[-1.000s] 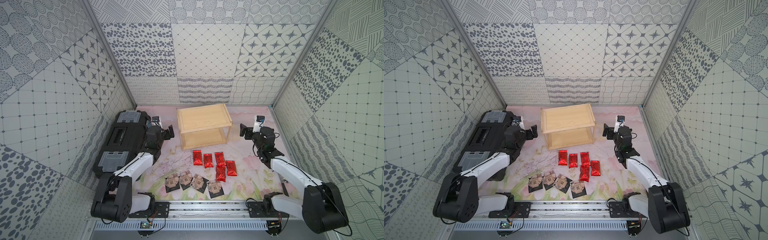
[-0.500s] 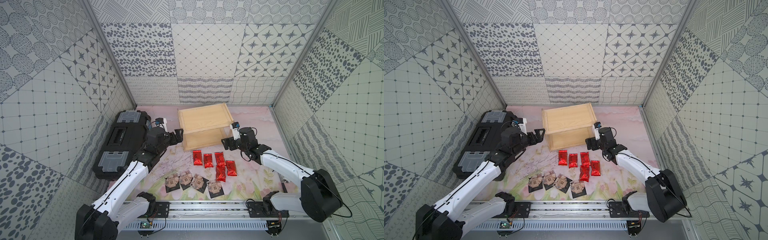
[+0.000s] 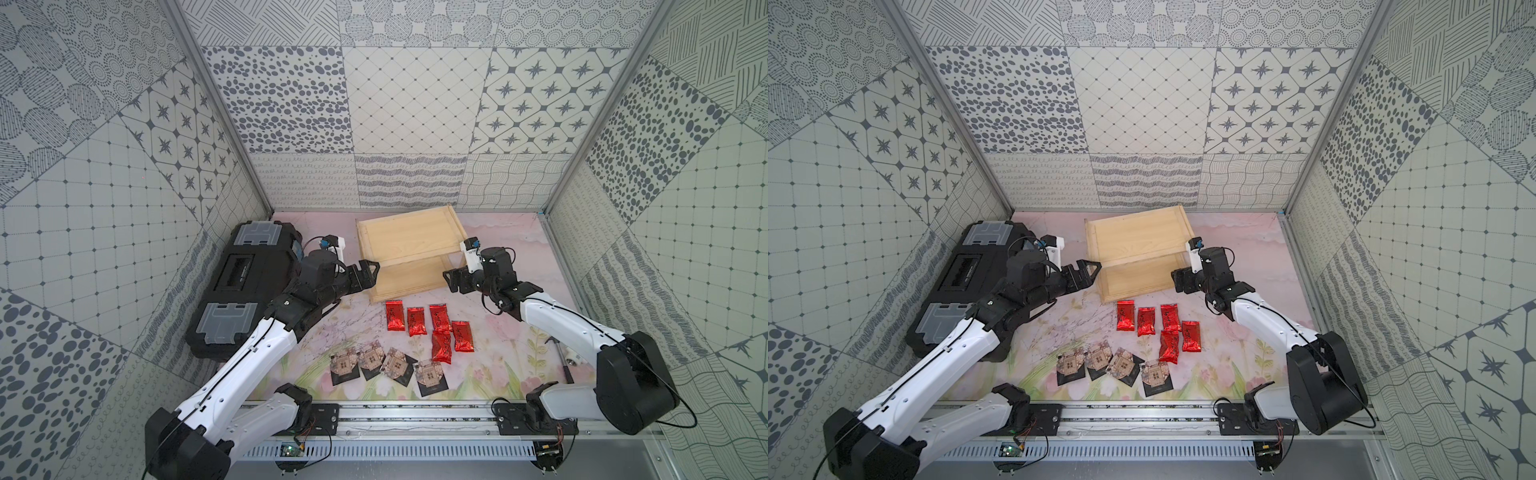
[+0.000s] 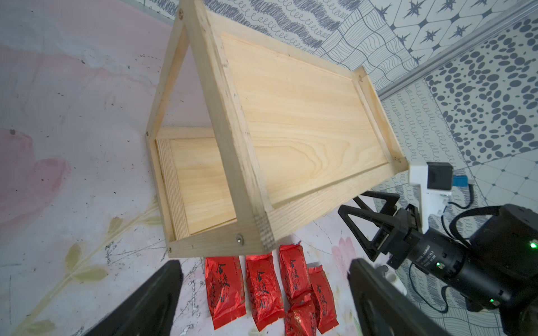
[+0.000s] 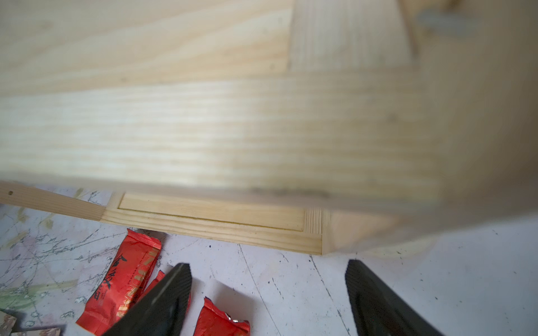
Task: Place the tea bags on the shelf by color
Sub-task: Adjust the shelf at the center of the board.
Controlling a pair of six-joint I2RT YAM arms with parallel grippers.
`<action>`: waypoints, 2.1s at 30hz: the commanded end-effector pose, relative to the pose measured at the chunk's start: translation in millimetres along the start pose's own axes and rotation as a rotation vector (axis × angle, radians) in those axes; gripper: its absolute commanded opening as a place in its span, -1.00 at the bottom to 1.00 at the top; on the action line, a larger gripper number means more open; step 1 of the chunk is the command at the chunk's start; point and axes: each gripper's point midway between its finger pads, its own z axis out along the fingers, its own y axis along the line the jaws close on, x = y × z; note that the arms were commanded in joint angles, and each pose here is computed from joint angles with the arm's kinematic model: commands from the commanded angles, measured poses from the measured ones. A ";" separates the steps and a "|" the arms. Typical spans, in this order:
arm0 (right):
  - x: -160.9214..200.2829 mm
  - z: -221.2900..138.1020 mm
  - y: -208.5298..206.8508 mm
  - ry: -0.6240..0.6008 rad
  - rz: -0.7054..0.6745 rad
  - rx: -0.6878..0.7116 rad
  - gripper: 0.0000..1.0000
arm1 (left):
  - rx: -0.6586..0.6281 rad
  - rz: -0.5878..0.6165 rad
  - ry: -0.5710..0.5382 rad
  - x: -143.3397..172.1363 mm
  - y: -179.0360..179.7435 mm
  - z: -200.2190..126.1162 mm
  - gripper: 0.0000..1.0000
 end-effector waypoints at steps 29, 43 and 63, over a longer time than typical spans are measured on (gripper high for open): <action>-44.8 21.3 -16.6 -0.112 0.094 0.004 0.51 | -0.092 0.183 0.040 -1.8 12.3 90.3 0.28; -43.9 45.2 -12.0 -0.074 0.145 -0.038 0.46 | -0.119 0.073 0.019 -32.2 35.1 117.4 0.37; 19.6 -22.5 1.7 0.079 0.150 0.041 0.55 | -0.061 0.032 0.073 13.6 23.5 51.0 0.61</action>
